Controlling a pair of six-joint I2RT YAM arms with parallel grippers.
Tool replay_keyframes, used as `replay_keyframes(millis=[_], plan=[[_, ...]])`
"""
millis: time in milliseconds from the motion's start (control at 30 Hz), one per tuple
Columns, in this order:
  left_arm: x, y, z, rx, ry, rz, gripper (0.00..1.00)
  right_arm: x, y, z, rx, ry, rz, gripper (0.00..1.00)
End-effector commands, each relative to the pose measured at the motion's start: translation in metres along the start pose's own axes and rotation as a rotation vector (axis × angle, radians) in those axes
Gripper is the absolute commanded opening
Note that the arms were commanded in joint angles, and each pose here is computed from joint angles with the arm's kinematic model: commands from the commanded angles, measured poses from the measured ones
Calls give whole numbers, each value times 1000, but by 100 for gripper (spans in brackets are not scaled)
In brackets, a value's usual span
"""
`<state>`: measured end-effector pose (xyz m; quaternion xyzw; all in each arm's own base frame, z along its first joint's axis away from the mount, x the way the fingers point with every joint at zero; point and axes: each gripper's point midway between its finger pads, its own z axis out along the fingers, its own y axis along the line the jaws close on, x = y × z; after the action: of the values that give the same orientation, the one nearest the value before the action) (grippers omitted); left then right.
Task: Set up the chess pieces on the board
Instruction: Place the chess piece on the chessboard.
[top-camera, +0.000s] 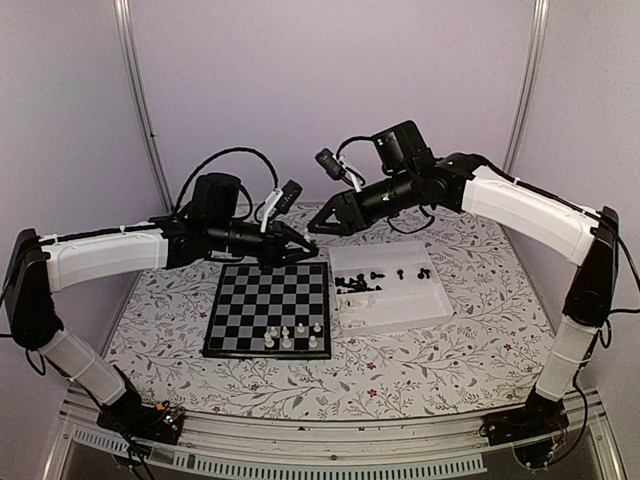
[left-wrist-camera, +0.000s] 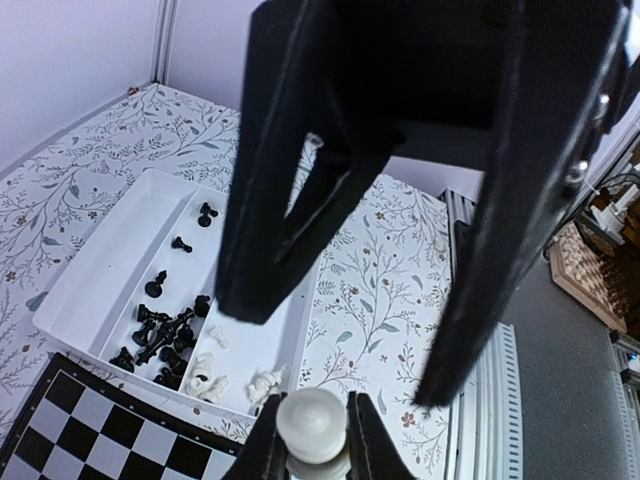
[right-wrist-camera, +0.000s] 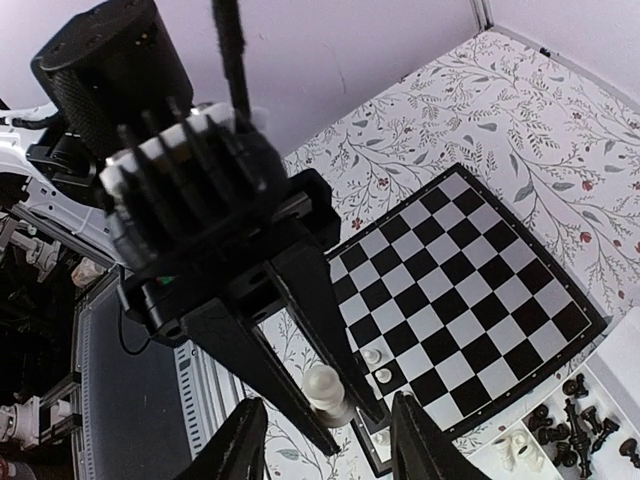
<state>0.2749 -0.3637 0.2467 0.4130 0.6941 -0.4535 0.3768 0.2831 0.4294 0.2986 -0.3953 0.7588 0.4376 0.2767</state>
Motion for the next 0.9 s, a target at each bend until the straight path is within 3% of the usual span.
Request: replay_keyframes(millis=[0,200,433,633,767,867], plan=[[-15,-15,3,28,-12,75,2,4,0,11,-27,42,12,43],[-11,-20,7,40,15,76,3,10,1,20,-65,65,18,38],[-9,-15,7,12,22,63,5,12,9,23,-119,77,12,12],[-5,8,-11,-187,29,-3,43,13,3,21,-74,63,-28,3],[1,9,-52,-337,-25,-40,54,9,1,25,-15,35,-78,1],[2,11,-94,-467,-105,-136,68,10,5,37,29,27,-112,0]])
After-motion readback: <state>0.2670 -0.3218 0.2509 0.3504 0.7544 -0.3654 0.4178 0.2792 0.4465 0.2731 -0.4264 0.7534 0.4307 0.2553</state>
